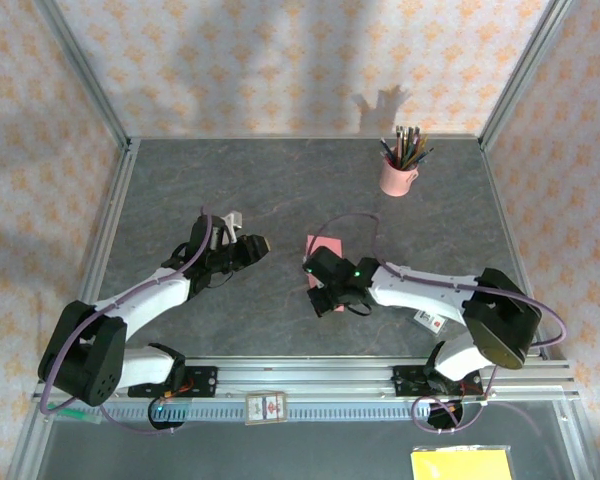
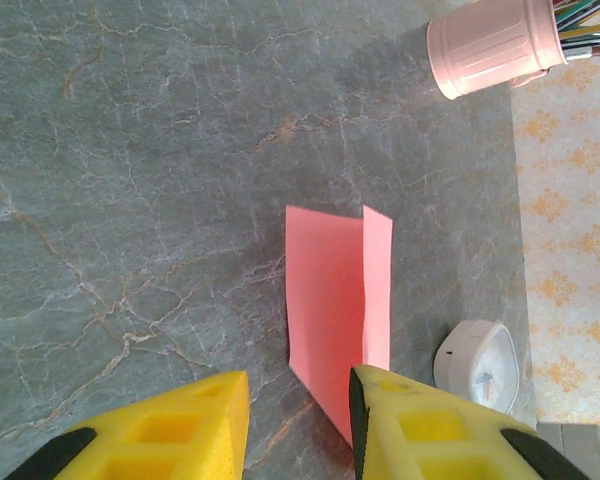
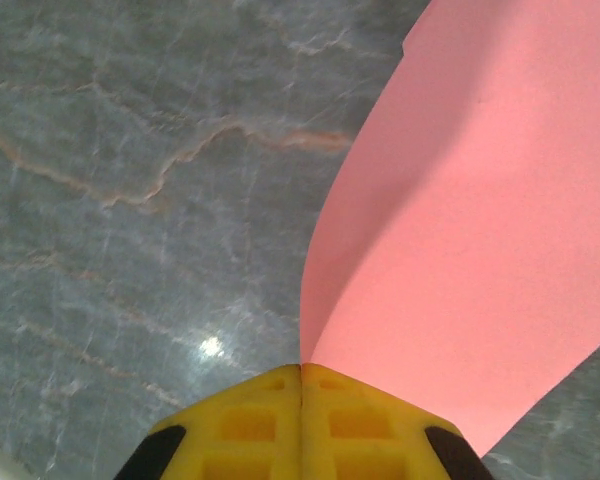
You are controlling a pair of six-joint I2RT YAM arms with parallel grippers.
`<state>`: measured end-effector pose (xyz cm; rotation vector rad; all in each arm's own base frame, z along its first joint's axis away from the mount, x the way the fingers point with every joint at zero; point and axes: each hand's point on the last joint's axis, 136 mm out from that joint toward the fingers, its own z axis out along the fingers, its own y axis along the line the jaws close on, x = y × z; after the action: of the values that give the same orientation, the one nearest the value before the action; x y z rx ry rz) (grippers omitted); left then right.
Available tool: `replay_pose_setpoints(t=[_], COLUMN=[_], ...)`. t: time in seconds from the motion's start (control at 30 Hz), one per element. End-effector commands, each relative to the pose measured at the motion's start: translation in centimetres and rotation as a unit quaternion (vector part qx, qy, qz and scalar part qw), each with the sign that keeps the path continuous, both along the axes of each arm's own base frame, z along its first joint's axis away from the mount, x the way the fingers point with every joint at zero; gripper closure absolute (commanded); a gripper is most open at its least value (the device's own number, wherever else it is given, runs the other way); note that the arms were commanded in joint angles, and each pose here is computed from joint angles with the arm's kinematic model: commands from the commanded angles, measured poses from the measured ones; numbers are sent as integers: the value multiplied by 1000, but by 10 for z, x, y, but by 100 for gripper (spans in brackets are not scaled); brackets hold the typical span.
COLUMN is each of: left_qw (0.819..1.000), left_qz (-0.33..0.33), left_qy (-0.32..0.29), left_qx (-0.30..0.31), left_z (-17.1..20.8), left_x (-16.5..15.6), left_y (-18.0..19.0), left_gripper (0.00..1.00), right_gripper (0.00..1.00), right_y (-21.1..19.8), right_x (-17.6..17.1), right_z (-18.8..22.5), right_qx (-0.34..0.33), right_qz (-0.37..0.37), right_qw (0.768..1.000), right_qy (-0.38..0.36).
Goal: Fold a paper plane with a square sheet of paper (pick it up from the middle)
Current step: Turn over the paper at the center of the table.
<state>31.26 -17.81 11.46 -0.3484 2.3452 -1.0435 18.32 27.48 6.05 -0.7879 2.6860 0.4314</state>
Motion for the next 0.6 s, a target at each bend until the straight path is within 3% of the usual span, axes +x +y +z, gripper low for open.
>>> replay_pose_setpoints(t=[0.0,0.4,0.57], left_qw=[1000,993,991], left_qz=[-8,-72,-94], left_qy=[6,22,39], left_qx=[-20,-87,-87], left_z=[3,13,3], left_x=[1,12,12], left_y=[-10,-87,-111], left_gripper=[67,80,85], right_gripper=[98,98,98], right_y=[16,24,24], right_x=[-7,-12,-12], right_z=[15,5,2], right_qx=[63,105,103], right_qz=[40,45,46], right_qw=[997,993,994], right_qy=[-14,-11,-12])
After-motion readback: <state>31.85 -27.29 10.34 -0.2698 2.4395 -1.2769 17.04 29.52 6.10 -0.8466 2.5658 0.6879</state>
